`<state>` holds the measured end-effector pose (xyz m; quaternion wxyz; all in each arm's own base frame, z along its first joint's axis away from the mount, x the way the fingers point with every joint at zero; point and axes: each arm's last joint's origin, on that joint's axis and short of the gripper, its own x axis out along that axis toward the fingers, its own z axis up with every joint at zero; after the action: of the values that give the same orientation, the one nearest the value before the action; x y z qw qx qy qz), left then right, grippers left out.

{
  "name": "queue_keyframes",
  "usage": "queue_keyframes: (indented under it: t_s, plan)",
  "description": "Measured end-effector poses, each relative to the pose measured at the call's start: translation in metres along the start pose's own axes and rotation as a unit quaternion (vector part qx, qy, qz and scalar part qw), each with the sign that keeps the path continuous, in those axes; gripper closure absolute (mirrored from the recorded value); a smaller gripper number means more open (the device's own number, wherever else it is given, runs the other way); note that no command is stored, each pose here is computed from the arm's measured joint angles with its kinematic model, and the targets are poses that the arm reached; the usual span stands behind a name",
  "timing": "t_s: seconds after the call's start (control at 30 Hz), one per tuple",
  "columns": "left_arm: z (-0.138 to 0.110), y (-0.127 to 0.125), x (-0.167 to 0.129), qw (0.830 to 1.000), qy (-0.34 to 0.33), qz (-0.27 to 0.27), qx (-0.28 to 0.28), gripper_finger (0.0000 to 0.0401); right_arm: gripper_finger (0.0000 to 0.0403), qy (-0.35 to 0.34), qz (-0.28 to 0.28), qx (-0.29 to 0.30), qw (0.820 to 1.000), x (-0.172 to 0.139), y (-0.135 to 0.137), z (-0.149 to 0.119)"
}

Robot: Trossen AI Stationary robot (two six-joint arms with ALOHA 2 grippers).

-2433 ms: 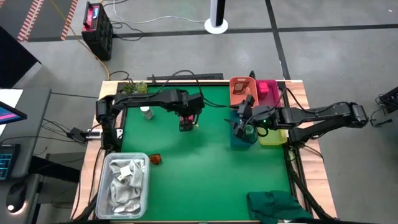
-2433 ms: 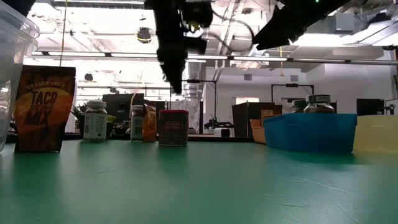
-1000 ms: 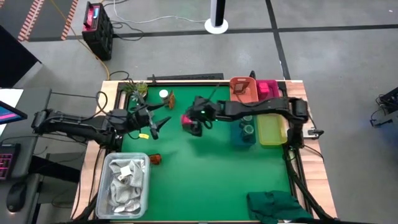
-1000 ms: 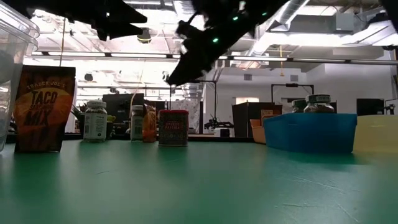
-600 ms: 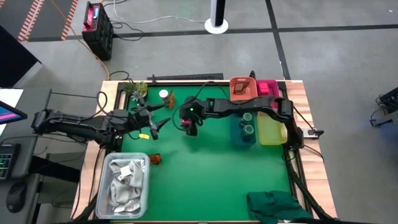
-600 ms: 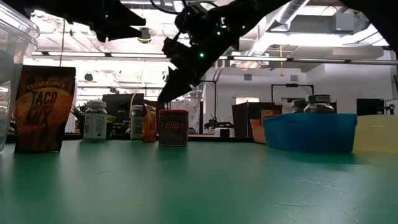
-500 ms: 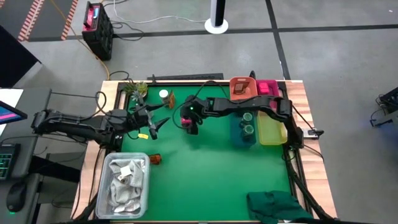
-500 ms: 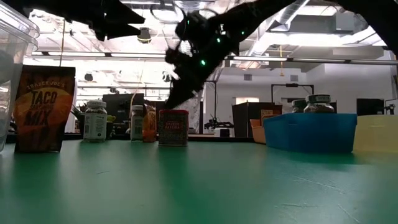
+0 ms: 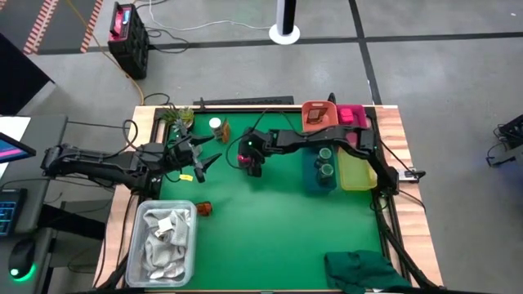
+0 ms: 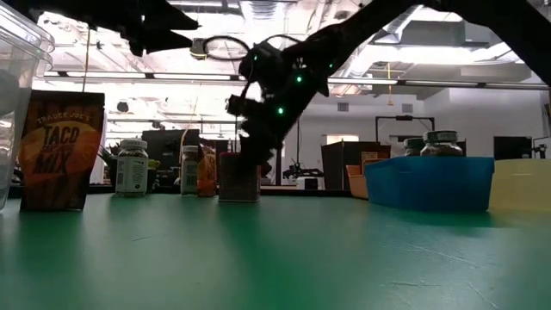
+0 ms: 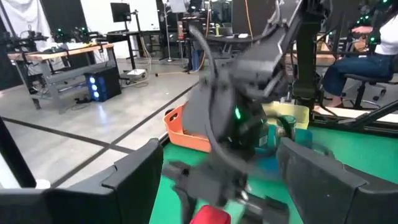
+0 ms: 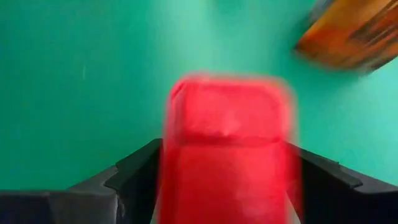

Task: Sort spices by type
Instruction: Put the red seasoning bottle into the red bin

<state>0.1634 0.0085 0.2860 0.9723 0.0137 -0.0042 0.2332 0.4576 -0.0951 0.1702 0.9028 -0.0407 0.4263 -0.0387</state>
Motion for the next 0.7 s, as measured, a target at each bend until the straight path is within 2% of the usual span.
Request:
queue_keyframes:
  t_s: [0.17,0.3,0.4,0.57,0.7]
  plan:
    - [0.0,0.0,0.0,1.0,0.002,0.0,0.001,0.0099,0.0096,0.004,0.003,0.014,1.0,0.003,0.003,-0.001]
    - [-0.001,0.0,0.0,1.0,0.003,0.0,0.002,0.0099,0.0142,0.015,0.002,0.006,1.0,0.0,0.0,-0.001]
    - [-0.001,0.0,0.0,1.0,0.003,0.0,0.004,0.0099,0.0181,0.021,0.0,-0.004,1.0,-0.011,-0.008,0.012]
    - [-0.002,0.0,0.0,1.0,0.008,0.0,0.0,0.0099,0.018,0.075,0.006,-0.019,0.997,-0.039,-0.023,0.025]
    - [-0.005,0.0,0.0,1.0,0.025,-0.001,0.003,0.0099,0.018,0.102,-0.002,0.009,0.995,-0.078,-0.044,0.027]
